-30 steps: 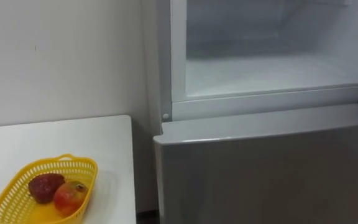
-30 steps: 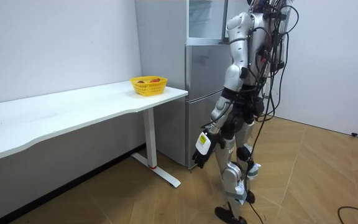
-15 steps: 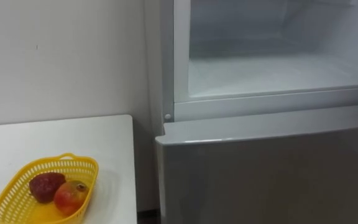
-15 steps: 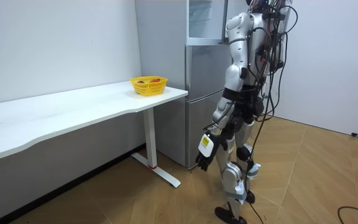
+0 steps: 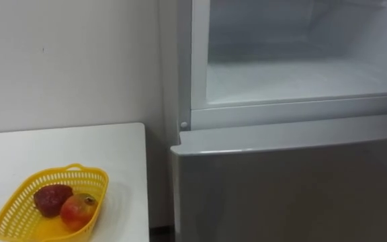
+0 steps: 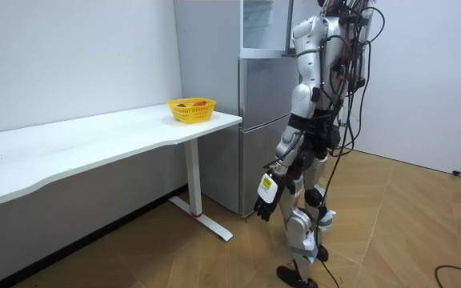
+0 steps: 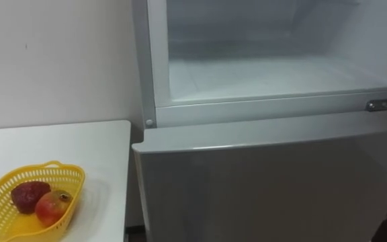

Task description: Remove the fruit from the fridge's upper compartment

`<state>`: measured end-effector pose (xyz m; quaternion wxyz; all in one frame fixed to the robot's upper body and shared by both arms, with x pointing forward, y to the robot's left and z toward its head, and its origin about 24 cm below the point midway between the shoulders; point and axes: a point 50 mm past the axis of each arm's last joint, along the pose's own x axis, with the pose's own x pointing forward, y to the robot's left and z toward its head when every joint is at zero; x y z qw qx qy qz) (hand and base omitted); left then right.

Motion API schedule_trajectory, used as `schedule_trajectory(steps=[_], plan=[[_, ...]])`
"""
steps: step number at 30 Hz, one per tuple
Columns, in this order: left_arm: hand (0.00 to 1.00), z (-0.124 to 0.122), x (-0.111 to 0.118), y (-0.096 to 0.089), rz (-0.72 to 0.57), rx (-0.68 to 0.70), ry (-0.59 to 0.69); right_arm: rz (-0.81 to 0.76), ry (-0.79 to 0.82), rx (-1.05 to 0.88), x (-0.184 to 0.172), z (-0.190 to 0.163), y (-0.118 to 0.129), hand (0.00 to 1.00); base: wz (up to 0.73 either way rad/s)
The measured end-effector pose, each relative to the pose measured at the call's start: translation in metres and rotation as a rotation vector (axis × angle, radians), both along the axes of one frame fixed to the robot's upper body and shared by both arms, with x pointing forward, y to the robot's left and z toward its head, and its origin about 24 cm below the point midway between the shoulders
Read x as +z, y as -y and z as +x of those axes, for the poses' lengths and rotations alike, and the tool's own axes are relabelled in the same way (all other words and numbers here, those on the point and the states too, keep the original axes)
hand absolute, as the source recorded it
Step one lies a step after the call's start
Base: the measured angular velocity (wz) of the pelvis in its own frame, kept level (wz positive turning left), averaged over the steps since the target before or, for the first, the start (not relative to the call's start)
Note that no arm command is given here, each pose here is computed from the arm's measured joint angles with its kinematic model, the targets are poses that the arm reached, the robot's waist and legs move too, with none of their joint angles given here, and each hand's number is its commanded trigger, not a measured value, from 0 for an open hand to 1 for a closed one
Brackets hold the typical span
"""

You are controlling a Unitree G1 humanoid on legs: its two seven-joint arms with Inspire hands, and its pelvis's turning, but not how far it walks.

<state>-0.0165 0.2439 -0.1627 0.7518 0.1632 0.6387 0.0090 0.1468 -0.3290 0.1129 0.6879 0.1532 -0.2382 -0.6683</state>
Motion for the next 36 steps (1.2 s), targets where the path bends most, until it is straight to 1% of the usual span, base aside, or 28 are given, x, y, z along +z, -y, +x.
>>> schedule_trajectory(steps=[9, 16, 30, 34, 36], plan=[[0.00, 0.001, 0.000, 0.000, 0.003, -0.003, 0.004, 0.006, 0.013, -0.013, 0.002, 0.001, 0.001, 0.00, 0.00], [0.00, 0.001, 0.000, 0.000, 0.001, -0.005, 0.003, 0.007, 0.056, -0.090, 0.007, -0.011, 0.013, 0.00, 0.01], [0.00, 0.002, 0.000, 0.000, 0.001, -0.014, 0.004, 0.009, 0.056, -0.123, 0.007, -0.016, 0.018, 0.00, 0.00], [0.00, 0.006, 0.000, 0.000, -0.001, -0.045, 0.009, -0.026, 0.047, -0.119, 0.010, -0.014, 0.017, 0.00, 0.00], [0.00, 0.008, 0.000, 0.000, -0.009, -0.044, 0.009, -0.089, 0.023, -0.124, 0.013, -0.013, 0.015, 0.00, -0.06]])
